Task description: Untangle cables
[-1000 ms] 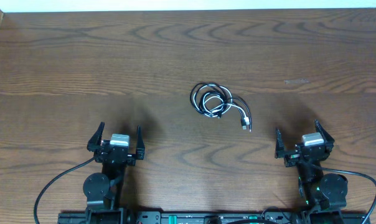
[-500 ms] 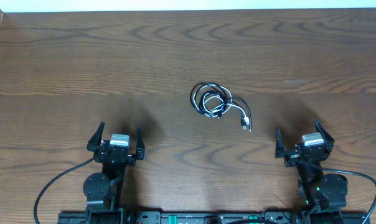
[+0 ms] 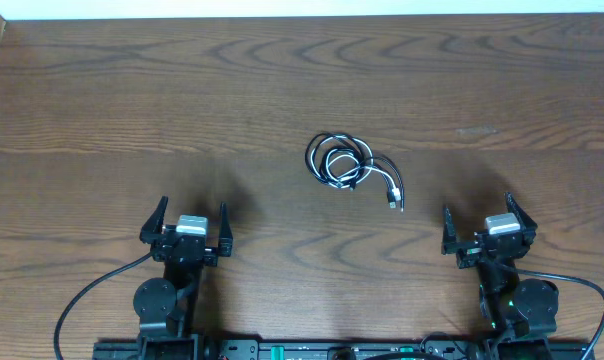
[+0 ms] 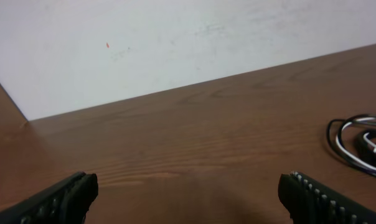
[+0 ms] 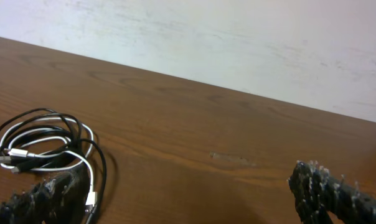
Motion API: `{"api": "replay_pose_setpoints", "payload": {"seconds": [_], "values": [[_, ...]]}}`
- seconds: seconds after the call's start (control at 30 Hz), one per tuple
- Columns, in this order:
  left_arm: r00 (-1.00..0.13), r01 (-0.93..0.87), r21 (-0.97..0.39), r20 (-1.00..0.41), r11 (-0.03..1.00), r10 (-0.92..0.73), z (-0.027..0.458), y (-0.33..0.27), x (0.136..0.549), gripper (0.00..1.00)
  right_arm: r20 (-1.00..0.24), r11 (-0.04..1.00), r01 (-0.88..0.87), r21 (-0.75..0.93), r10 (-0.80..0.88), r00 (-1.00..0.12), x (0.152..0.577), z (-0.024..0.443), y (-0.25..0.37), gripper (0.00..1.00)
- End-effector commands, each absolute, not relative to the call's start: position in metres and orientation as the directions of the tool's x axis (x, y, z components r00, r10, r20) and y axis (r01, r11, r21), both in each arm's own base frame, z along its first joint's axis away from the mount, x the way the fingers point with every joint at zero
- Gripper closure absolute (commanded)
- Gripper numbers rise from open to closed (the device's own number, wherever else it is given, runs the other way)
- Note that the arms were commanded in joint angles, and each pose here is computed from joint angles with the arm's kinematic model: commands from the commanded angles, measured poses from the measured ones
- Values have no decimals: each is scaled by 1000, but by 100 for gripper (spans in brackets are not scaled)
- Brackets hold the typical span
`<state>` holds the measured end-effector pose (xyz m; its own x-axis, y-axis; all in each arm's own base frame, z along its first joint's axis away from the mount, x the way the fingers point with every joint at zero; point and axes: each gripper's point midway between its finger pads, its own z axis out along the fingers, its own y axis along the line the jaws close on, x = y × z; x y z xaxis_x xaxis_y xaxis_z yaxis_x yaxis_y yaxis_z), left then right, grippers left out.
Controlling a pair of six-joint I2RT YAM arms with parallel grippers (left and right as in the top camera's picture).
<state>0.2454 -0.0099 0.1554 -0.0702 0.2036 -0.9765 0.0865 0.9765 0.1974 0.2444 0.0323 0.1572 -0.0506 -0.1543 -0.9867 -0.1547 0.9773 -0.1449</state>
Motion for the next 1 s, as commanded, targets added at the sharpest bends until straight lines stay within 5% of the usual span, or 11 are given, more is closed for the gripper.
{"api": "replay_pose_setpoints", "payload": {"seconds": [0.0,0.47,0.97], "values": [[-108,105,115,-986,988,126,145,-13,244,2,-991,983,-151,-108,-118,-57,244,157,32,1],[-143,82,-73,-988,994,-61,158,-13,242,2,-990,993,-110,-35,-50,-132,244,150,25,1],[-505,69,-150,-858,986,-96,175,-20,256,2,-883,990,-143,-16,-81,-463,259,162,30,1]]}}
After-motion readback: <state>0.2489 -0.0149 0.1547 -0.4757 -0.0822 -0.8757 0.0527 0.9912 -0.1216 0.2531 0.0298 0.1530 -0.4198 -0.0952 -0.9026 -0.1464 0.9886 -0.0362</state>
